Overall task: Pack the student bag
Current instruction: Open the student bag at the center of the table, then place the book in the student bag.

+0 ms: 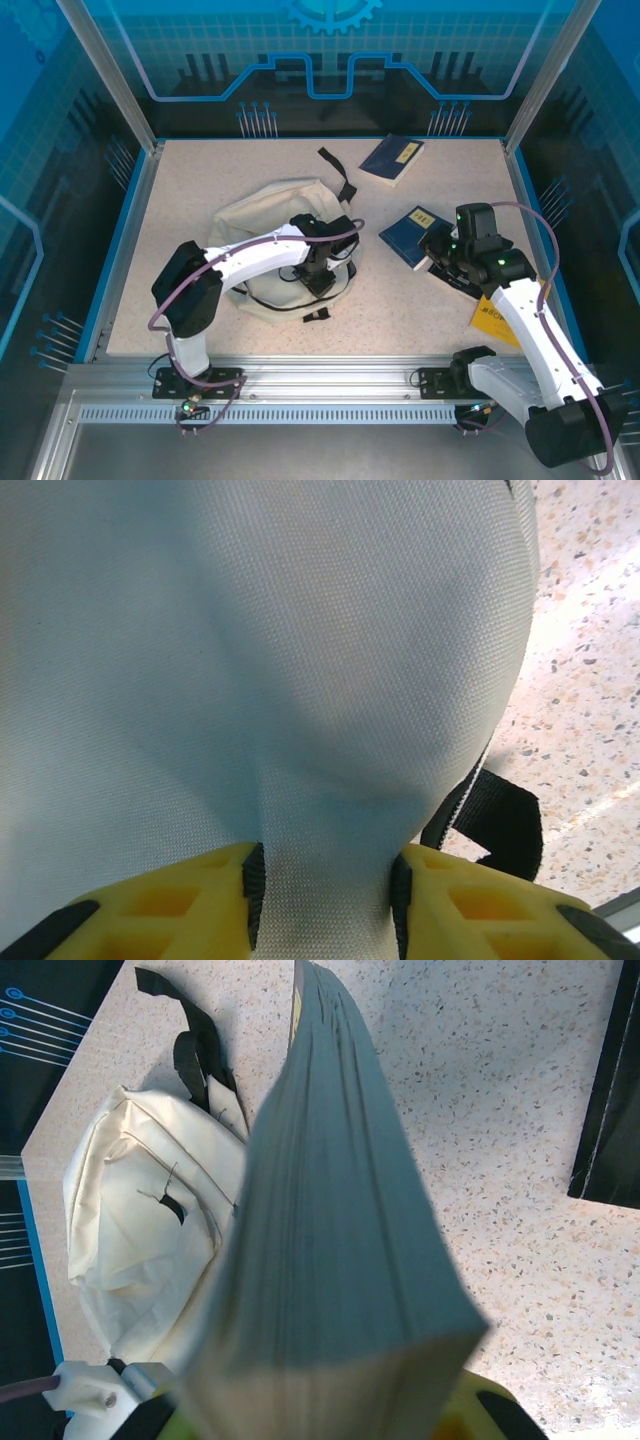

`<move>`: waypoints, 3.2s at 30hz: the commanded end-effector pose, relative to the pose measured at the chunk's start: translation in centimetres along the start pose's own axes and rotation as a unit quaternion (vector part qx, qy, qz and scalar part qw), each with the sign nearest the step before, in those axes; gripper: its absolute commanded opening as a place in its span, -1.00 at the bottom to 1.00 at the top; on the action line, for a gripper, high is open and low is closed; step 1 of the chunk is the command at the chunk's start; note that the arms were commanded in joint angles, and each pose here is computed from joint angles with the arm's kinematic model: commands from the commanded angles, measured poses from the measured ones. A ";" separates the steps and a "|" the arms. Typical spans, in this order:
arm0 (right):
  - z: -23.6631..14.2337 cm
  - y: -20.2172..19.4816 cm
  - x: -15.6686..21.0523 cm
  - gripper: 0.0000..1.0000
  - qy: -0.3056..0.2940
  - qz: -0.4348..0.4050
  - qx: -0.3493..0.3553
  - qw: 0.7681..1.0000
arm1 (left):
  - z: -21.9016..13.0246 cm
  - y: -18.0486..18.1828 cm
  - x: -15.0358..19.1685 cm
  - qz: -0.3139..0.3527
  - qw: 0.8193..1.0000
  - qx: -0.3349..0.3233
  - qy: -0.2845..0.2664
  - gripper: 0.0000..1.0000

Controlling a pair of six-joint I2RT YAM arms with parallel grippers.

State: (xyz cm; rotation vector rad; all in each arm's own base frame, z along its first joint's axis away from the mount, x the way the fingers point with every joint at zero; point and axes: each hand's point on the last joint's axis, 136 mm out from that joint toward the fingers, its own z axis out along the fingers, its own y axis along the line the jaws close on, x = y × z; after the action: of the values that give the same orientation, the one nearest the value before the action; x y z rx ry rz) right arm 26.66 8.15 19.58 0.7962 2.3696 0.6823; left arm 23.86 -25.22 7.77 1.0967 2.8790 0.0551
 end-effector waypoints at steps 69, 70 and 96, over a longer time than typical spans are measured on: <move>20.7 16.5 13.6 -0.57 0.149 -0.001 -0.139 0.979 | -20.7 7.3 -4.8 -0.253 0.846 0.041 -0.468 -1.00; 20.9 17.3 14.0 -0.43 0.163 0.014 -0.164 0.973 | -20.8 7.4 -4.8 -0.255 0.845 0.041 -0.468 -1.00; 6.9 7.9 7.8 0.18 0.092 -0.083 -0.047 0.991 | -18.3 13.3 1.2 -0.279 0.861 -0.035 -0.424 -1.00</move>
State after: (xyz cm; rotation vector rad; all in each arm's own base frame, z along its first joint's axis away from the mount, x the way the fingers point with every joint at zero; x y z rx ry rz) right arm 28.58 25.21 16.73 0.5317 2.4732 1.0742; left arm 31.31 -16.93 25.95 0.1204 2.2324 -0.3289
